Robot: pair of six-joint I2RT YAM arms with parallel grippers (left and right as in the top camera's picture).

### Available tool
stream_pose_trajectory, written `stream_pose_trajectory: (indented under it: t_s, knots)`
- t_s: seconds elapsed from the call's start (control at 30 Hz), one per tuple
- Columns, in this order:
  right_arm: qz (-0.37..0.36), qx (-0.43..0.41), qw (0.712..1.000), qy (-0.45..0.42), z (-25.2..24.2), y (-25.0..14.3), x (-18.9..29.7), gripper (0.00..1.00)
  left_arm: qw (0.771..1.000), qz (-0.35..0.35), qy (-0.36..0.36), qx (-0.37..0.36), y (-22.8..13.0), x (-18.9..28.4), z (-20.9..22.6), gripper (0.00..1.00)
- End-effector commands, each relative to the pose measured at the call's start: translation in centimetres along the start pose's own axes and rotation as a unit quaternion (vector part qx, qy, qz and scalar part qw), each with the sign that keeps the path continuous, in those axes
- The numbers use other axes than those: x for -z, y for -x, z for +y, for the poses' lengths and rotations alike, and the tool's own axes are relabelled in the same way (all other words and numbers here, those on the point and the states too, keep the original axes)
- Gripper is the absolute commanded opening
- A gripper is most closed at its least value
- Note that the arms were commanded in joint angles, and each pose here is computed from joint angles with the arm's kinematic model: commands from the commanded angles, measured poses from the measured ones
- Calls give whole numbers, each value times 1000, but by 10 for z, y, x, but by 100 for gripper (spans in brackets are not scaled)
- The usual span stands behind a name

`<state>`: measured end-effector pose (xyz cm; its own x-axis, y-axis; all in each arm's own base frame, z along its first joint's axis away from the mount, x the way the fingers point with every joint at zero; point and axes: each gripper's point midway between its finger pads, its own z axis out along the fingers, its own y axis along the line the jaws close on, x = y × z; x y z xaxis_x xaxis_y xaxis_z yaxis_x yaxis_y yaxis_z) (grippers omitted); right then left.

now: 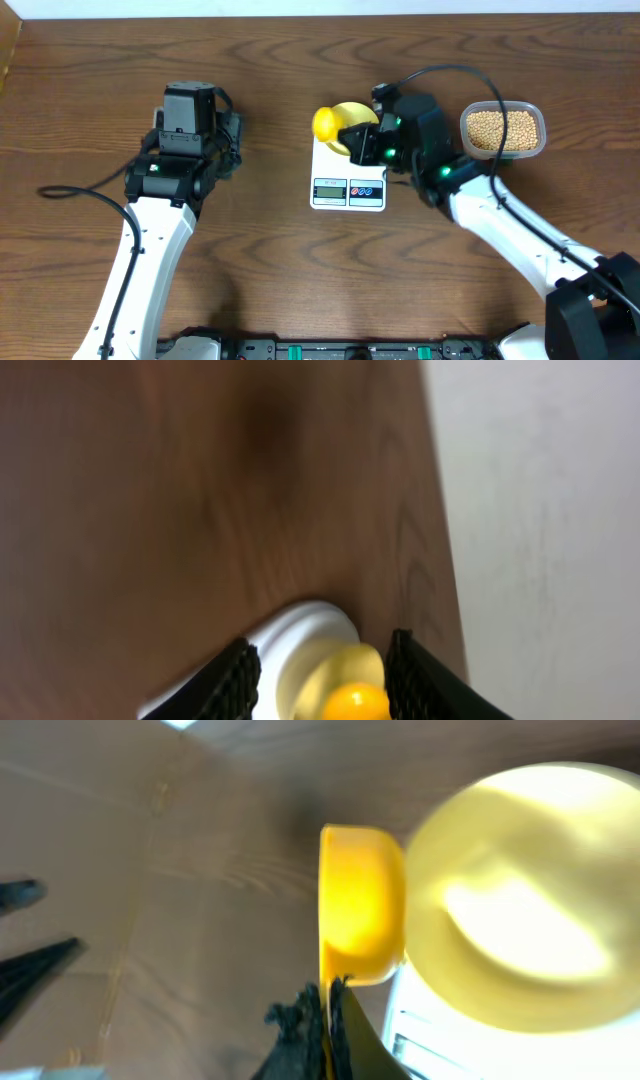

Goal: Scoop item into bowl and weigh 50g on scale

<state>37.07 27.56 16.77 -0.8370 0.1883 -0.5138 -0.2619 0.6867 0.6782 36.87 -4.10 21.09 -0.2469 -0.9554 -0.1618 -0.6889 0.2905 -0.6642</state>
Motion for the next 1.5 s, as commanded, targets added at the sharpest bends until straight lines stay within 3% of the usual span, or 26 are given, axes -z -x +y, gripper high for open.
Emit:
stream_pose_trajectory:
  t_s: [0.0, 0.2, 0.33, 0.47, 0.63, 0.87, 1.13, 1.17, 1.27, 1.4, 1.47]
  knots:
    - [-15, 98, 995, 13, 28, 35, 17, 1, 985, -51, -11, -162, 17, 2, -13, 44]
    - [-13, 161, 987, -1, 45, 56, 35, 2, 959, -50, -11, -278, 16, 2, -15, 44]
    - [1, 195, 981, -3, 45, 52, 37, 1, 929, -43, -21, -367, 12, 7, -18, 44]
    - [19, 196, 980, -11, 33, 48, 42, 1, 907, -50, -35, -417, 12, 20, -24, 44]
    - [42, 199, 979, 15, 24, 46, 55, 1, 864, -23, -83, -497, -6, 39, -31, 44]
    - [12, 169, 985, -16, -5, 71, 94, 1, 833, 70, -108, -538, -41, 44, -13, 45]
    - [-13, 140, 988, -63, -39, 82, 160, 1, 833, 158, -102, -520, -84, 47, 12, 45]
    - [-17, 132, 989, -70, -44, 83, 166, 1, 827, 170, -103, -526, -94, 46, 17, 41]
    - [-23, 107, 990, -87, -60, 86, 180, 1, 816, 192, -92, -537, -118, 39, 31, 10]
    - [-22, 89, 991, -98, -70, 84, 187, 1, 818, 204, -49, -535, -142, 24, 55, 8]
    - [-20, 93, 991, -98, -71, 83, 187, 1, 805, 213, -40, -552, -158, 17, 63, 8]
